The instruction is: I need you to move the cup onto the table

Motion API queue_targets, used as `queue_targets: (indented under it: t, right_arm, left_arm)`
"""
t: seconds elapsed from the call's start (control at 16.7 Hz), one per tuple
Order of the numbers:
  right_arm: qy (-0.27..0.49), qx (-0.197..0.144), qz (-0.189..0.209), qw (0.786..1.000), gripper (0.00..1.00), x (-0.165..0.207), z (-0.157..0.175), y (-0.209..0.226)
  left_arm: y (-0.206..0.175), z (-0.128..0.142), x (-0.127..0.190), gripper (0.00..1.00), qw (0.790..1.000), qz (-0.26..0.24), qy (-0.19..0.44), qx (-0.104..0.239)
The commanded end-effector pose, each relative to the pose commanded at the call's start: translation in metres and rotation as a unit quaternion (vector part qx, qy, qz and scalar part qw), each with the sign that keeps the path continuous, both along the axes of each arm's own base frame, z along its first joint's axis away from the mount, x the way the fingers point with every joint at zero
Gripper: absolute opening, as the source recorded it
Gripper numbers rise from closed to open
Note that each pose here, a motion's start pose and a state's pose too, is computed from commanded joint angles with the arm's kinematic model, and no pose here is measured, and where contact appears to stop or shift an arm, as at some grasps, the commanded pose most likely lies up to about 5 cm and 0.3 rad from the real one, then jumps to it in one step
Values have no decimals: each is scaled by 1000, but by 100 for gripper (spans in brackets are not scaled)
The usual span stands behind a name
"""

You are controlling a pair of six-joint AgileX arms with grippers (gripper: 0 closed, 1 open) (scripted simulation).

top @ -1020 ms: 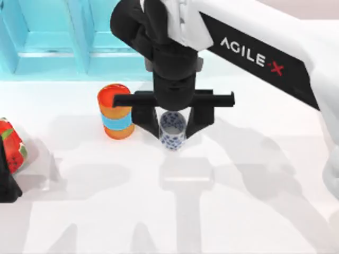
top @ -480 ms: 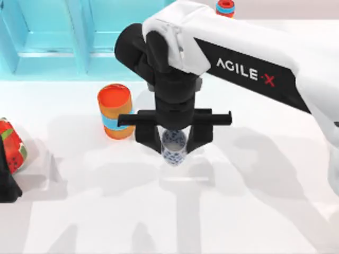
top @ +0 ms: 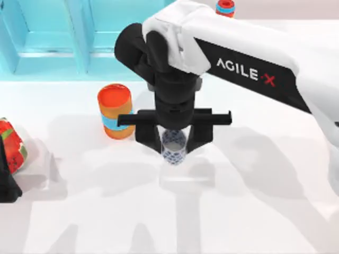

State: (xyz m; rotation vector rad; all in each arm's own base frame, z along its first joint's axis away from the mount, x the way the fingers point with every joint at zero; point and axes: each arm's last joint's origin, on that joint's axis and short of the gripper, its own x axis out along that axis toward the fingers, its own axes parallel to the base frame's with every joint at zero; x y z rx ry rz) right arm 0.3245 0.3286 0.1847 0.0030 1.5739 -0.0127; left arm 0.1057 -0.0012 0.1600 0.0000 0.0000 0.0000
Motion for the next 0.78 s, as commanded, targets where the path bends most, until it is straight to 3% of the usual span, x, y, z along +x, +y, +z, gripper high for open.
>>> queue_targets:
  t: [0.42,0.78]
  right_arm:
    - [0,0,0,1000,98,0,0,0]
    - [0,0,0,1000,100,0,0,0]
  left_arm:
    - [0,0,0,100,1000,0,0,0]
    - [0,0,0,100,1000,0,0,0]
